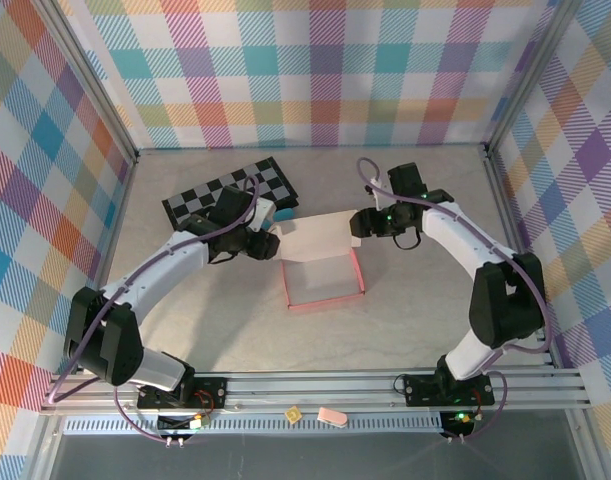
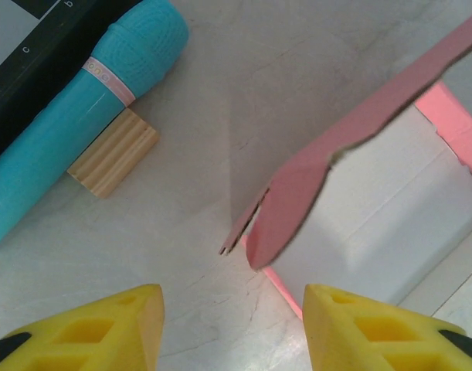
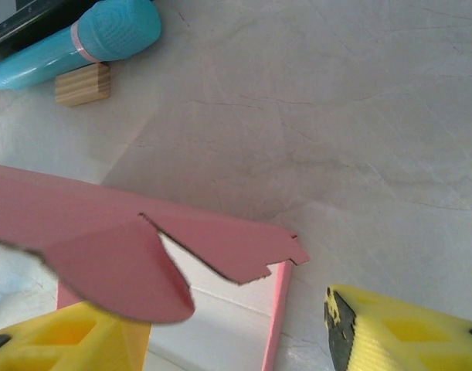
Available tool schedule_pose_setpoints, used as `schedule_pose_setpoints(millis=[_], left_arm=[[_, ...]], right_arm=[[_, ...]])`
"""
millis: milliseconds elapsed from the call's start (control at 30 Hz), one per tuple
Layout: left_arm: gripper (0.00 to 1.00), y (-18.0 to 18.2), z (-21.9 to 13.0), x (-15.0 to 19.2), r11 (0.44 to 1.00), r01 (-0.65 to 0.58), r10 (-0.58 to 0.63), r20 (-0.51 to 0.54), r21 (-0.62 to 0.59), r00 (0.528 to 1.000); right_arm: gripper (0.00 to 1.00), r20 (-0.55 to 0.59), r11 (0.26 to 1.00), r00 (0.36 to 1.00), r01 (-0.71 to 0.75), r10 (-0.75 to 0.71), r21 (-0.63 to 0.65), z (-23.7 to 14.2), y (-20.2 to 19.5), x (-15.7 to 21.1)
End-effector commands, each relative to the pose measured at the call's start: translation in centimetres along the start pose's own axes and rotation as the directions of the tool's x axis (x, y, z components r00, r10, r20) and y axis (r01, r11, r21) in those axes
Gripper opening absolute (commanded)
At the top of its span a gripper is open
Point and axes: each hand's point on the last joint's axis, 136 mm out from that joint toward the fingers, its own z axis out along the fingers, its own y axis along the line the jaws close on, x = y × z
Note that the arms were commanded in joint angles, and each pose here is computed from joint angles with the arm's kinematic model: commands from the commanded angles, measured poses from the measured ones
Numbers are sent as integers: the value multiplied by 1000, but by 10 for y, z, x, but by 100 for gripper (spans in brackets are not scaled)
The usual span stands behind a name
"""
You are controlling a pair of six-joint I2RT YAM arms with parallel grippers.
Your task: Fold the paper box
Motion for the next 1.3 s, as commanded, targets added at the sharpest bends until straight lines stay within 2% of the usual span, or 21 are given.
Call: schedule_pose_setpoints(millis=[0,233,500,767,1000,1267], left_arm=[[48,4,9,1,1000,12,-12,7,-13,1000],[42,4,22,3,1000,20,-20,-9,-3,1000],[29,-2,32,0,999,44,-43,-15,17,999],[15,-8,39,-1,999,45,-45,-25,2,999],[10,-12,40,-8,998,57,-57,-16,-30,998],[0,-7,42,-25,981,175,-173,31,-80,984]], right_arm=[[59,-5,999,1000,28,-28,-20,6,5,-6],[53,-21,999,999,47,-47,-15,14,8,-10],[44,-42,999,998,54,-54,3,21,8,-3],[29,-58,998,997,60,-58,31,23,6,2],[16,-66,996,996,66,-62,62,27,7,5],[0,-24,992,999,29,-27,119,24,9,-2]])
